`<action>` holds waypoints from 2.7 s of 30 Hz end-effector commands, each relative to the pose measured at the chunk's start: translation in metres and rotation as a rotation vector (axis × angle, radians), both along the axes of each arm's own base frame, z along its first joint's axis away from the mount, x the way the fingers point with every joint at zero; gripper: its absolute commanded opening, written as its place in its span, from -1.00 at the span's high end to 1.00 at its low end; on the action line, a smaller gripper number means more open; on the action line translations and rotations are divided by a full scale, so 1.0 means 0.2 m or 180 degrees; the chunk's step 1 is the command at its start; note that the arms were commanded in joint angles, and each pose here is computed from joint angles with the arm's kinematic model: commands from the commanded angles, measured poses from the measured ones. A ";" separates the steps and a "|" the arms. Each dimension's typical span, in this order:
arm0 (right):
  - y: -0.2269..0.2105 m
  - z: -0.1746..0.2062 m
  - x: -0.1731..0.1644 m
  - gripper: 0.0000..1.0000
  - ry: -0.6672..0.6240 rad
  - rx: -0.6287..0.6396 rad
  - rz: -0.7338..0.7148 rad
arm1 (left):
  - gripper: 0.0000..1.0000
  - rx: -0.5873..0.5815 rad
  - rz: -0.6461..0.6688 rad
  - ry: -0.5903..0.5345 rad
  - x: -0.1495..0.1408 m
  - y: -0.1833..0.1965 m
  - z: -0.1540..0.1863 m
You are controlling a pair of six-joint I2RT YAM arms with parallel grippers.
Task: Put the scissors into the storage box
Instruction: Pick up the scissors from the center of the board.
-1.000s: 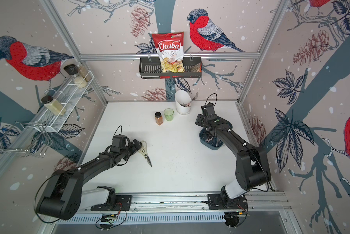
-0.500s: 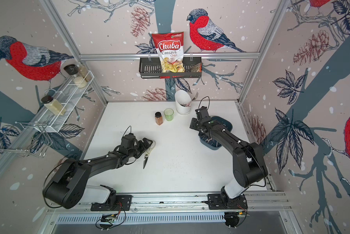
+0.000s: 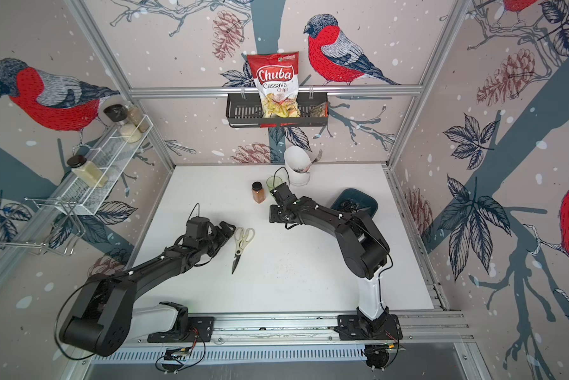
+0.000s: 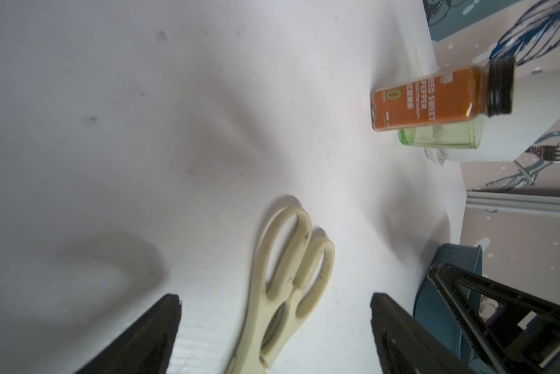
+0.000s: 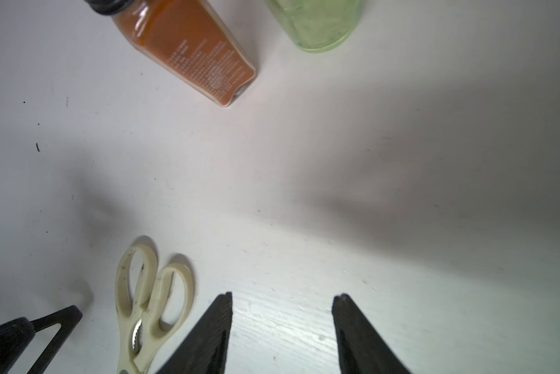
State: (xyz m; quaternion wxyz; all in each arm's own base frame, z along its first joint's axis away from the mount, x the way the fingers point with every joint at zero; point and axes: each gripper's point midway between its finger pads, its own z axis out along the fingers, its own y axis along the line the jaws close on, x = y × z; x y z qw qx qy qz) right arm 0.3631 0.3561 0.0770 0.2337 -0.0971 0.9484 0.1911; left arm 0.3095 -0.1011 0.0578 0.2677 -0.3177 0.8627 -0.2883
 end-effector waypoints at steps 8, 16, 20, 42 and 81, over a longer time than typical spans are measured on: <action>0.26 -0.14 -0.08 0.05 -0.0006 -0.0581 0.0455 | -0.91 0.0286 0.0539 0.0025 -0.10 0.33 -0.02; 0.38 -0.20 -0.14 0.21 -0.0055 -0.0859 0.0689 | -0.91 0.0293 0.0659 -0.0025 -0.11 0.39 0.00; 0.40 -0.21 -0.16 0.31 -0.0079 -0.0941 0.0760 | -0.90 0.0273 0.0642 0.0002 -0.11 0.38 -0.02; 0.37 -0.33 -0.21 0.42 -0.0011 -0.1218 0.0861 | -0.91 0.0255 0.0612 -0.0020 -0.12 0.37 -0.02; -0.59 0.36 0.27 1.00 -0.0318 0.0811 -0.0650 | -0.91 0.0199 0.0479 -0.0034 -0.08 0.34 0.02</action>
